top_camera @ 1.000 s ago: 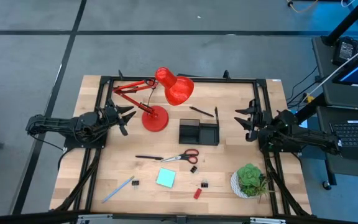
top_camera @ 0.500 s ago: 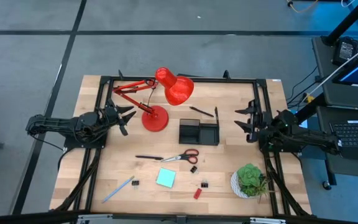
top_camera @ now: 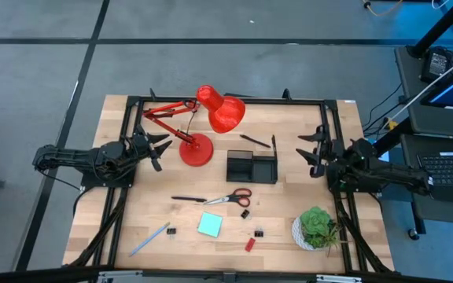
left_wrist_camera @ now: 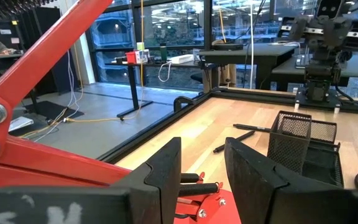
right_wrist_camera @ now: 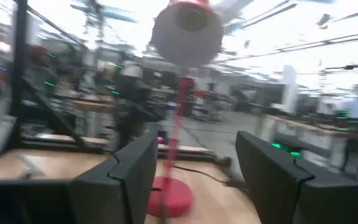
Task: Pick and place office supplies into organizer
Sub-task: Put the top left black binder clip into the black desk organizer
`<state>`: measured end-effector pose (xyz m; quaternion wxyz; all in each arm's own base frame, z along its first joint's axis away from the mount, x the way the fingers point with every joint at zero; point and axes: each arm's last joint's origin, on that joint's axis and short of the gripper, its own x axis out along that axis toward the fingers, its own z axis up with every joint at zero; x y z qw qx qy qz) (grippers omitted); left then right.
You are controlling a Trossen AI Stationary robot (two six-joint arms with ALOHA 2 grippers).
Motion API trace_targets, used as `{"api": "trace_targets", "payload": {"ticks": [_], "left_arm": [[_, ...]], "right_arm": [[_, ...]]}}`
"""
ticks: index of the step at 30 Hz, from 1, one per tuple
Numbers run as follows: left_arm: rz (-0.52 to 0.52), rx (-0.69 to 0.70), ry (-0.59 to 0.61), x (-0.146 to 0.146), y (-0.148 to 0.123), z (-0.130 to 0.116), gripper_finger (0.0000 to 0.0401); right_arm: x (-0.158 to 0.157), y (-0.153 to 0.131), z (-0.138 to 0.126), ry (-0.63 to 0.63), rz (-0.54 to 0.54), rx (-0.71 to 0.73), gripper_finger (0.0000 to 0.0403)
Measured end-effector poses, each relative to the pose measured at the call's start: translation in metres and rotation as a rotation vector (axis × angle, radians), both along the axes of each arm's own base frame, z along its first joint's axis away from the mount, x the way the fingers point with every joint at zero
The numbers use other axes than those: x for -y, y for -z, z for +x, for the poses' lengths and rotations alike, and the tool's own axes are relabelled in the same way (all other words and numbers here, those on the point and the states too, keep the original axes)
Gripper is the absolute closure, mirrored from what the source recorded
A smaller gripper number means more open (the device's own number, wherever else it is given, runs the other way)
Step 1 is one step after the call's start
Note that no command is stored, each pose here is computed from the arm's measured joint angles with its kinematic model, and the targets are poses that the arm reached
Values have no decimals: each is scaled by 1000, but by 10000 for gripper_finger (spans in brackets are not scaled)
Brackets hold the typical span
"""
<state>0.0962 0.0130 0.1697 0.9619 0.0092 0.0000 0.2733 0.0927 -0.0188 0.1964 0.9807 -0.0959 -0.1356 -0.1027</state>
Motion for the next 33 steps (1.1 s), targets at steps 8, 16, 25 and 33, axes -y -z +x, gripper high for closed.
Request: {"api": "trace_targets", "payload": {"ticks": [8,16,25,33], "left_arm": [[0,0,0,0,0,0,283],[0,0,0,0,0,0,283],[0,0,0,0,0,0,283],[0,0,0,0,0,0,283]], "right_arm": [[-4,-12,12,-73,-63,-100,191],[-11,-20,41,-150,-95,-268,191],[-39,-47,99,-309,-222,-438,191],[-72,-45,151,-412,-298,-660,191]]}}
